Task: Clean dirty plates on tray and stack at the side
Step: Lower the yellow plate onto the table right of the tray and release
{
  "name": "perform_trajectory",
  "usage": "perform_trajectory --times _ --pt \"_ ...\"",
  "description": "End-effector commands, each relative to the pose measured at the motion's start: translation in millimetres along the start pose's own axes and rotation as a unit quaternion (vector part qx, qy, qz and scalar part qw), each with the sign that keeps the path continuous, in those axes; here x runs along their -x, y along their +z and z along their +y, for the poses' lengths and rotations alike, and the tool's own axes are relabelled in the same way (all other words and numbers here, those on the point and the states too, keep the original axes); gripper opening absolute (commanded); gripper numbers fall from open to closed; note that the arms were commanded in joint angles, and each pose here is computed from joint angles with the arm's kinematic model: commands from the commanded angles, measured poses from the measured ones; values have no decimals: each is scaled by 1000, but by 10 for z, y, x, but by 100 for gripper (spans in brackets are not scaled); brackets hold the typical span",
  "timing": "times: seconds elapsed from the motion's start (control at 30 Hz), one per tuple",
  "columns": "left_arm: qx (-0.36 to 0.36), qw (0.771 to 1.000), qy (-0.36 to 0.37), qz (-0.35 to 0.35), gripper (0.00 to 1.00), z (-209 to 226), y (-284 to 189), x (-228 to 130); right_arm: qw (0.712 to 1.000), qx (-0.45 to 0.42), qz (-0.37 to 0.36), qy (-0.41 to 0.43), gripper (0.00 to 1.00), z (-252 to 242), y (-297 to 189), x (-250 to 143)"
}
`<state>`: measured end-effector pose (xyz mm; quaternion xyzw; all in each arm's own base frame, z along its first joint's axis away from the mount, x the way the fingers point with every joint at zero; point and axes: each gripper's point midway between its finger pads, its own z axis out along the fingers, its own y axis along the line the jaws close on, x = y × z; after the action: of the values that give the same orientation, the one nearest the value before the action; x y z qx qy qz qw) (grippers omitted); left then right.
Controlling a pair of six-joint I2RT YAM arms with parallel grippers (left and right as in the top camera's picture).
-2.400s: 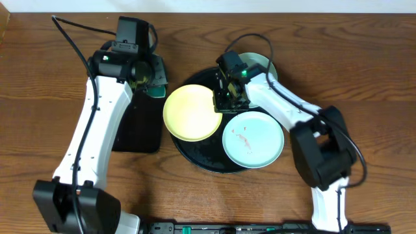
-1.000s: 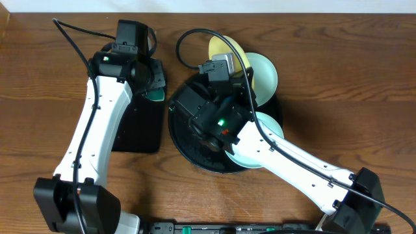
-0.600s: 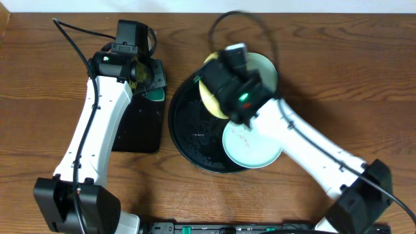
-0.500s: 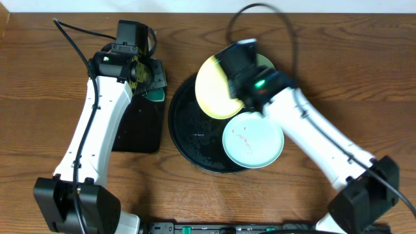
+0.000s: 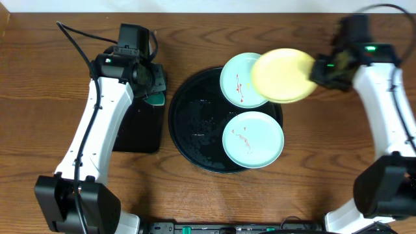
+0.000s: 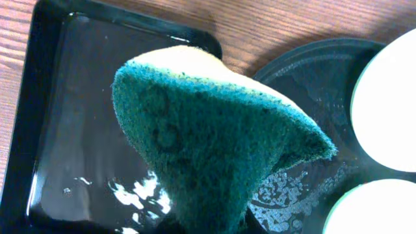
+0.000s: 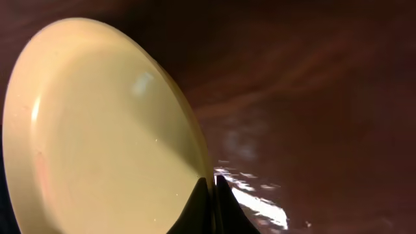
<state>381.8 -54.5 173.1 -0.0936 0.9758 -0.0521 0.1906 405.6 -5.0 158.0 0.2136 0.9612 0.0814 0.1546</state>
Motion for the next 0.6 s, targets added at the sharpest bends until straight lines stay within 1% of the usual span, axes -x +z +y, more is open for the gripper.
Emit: perform_trajectory --times 0.0,0.1,0.2,0.33,0.57 --pt "1 1000 -3 3 7 8 21 -14 998 -39 3 48 1 -511 -44 70" --pt "0 1000 -2 0 7 -5 22 -1 992 -93 16 81 1 -946 31 -18" --pt "-1 1000 -2 -3 7 -10 22 12 987 -123 35 95 1 -1186 185 -181" --pt "-4 1000 -2 -5 8 -21 21 24 985 -128 52 101 1 -1310 509 -424" --pt "-4 1000 -2 -5 7 -21 21 24 987 -121 29 99 1 -1408 897 -566"
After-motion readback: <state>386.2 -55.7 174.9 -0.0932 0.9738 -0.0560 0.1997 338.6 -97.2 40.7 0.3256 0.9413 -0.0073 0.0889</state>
